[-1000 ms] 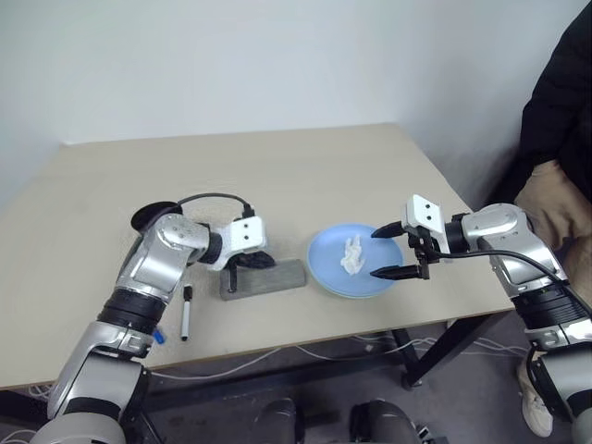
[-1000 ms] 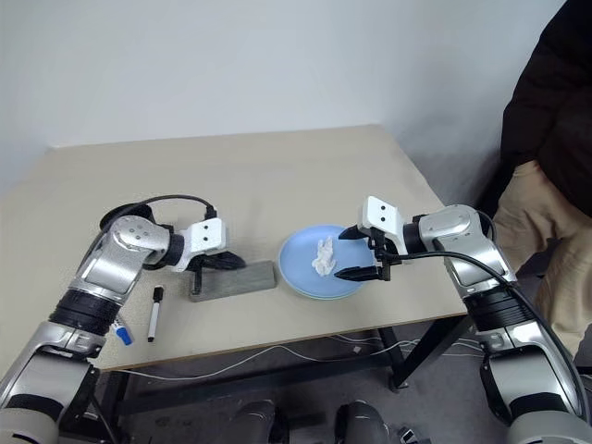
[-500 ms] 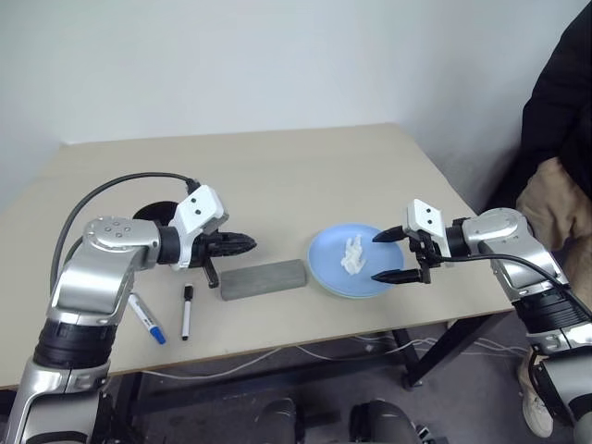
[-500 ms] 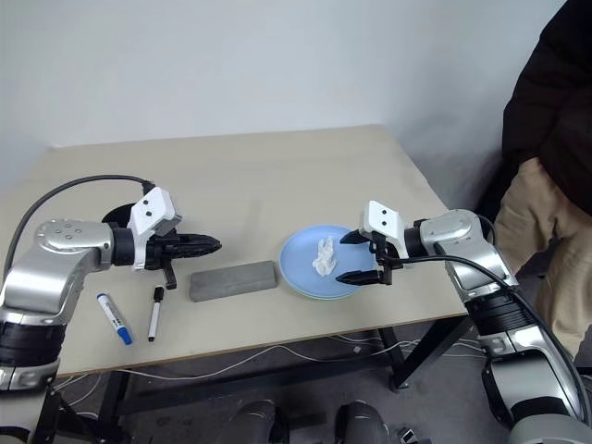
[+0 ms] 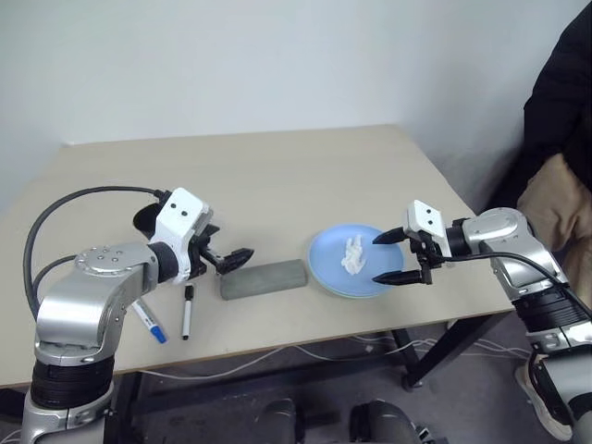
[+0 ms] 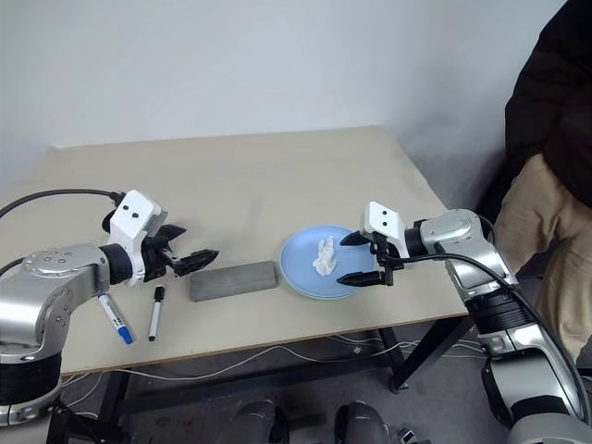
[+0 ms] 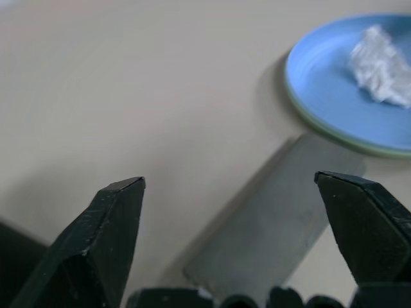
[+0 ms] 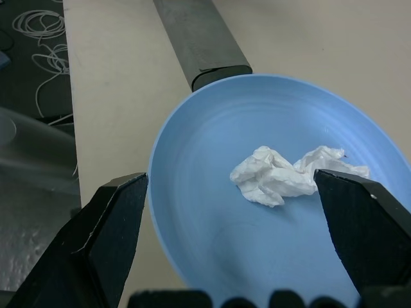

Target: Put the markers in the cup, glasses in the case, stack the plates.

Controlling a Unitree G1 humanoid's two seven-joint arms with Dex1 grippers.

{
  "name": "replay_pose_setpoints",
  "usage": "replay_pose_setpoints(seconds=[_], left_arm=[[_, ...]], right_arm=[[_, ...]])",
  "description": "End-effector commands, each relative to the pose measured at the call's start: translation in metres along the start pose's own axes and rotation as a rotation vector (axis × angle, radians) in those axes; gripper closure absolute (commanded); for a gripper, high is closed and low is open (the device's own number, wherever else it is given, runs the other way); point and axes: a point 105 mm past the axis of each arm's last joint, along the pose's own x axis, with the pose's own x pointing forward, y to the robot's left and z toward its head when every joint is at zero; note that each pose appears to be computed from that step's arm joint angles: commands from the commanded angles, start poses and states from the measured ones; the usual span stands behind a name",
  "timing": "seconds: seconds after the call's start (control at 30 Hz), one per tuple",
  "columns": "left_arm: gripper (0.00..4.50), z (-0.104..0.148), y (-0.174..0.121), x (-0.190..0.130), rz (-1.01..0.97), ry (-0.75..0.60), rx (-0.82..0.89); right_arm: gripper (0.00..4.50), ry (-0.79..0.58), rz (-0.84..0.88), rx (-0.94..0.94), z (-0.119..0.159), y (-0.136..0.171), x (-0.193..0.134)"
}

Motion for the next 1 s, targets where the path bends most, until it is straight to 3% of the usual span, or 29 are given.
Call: replay_pose_setpoints(seconds=[0.03,0.13,0.3,0.6,1.0], left_arm=[[0.03,0.004,0.015,-0.005,0.141,0.071,-0.002],[0.03,-0.003,0.024,-0.004,0.215,0.164,-0.094],[0.03,-0.008,0.027,0.001,0.234,0.184,-0.187],[0.03,-0.020,0.036,0.002,0.331,0.200,-0.241],[0.03,-0.060,0.024,-0.007,0.318,0.315,-0.282]], right_arm=[[0.00,-0.016,-0.010,-0.050,0.013,-0.005,-0.004],[0.00,-0.017,-0.008,-0.049,0.013,-0.004,-0.004],[0.00,-0.014,-0.009,-0.045,0.011,-0.003,-0.005],[0.00,-0.015,-0.013,-0.042,0.011,-0.002,-0.004],[0.00,-0.017,-0.005,-0.039,0.009,-0.001,-0.003]])
